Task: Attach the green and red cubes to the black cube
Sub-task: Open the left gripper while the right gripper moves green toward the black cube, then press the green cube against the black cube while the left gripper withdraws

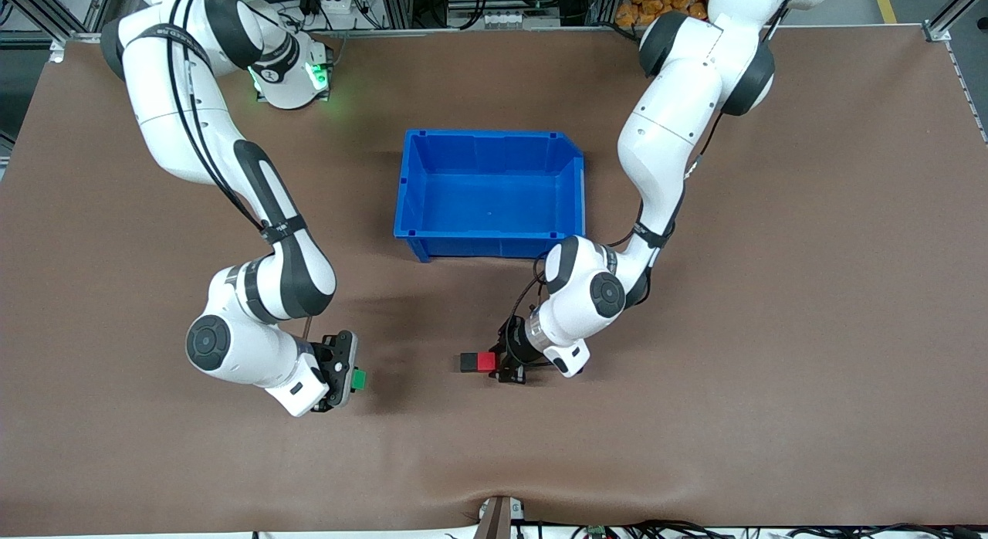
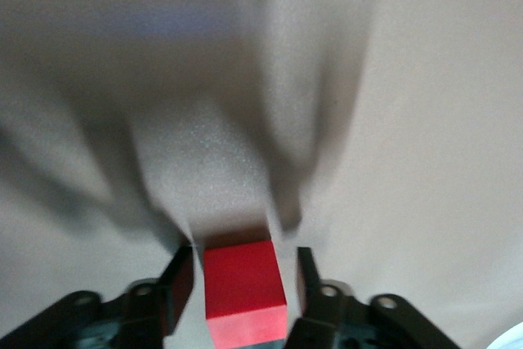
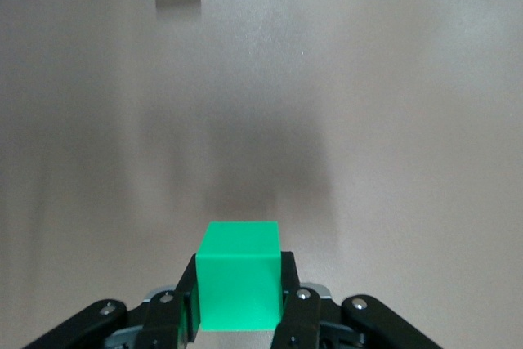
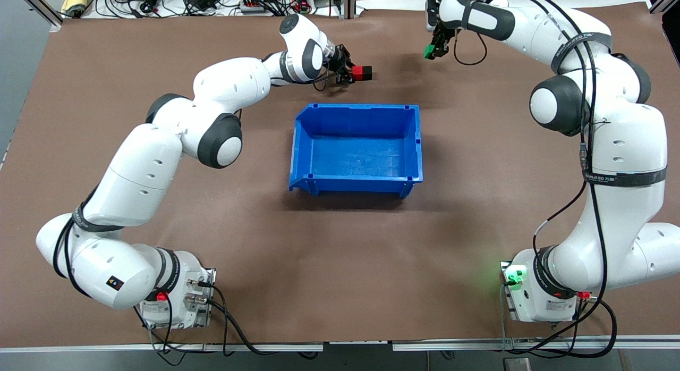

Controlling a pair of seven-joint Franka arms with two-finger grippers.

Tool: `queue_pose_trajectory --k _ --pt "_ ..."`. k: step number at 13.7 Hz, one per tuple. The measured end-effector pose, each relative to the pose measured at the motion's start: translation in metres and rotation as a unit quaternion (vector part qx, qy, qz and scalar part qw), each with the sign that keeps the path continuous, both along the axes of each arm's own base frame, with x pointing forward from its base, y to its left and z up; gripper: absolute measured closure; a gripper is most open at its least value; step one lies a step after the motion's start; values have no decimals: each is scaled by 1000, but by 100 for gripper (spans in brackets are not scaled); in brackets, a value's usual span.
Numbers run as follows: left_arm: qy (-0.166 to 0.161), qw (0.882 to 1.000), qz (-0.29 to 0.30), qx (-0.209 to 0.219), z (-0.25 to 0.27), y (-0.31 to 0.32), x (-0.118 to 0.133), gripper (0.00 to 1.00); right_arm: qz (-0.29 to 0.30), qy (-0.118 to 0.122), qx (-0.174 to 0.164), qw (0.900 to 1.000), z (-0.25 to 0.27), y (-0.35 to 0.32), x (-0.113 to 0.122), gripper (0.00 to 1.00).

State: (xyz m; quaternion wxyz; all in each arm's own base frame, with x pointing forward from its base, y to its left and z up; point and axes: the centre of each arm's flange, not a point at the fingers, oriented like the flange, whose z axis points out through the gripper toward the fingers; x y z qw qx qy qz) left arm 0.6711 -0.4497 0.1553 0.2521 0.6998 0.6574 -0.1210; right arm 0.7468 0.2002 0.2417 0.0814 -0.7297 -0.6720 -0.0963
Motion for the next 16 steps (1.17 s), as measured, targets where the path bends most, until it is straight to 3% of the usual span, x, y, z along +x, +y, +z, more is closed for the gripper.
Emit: queue_pose_trajectory --k 3,4,10,16 --pt "1 1000 -2 1 -3 0 -1 4 -9 9 8 1000 -3 9 -4 61" --pt "1 1000 -2 1 -3 0 -1 0 -14 12 9 1000 -4 15 -6 61" --pt "45 998 -33 7 25 29 19 0 -44 25 2 999 -3 74 -25 61" --pt "47 994 -93 12 87 97 53 0 -72 -5 -50 996 -1 127 -43 61"
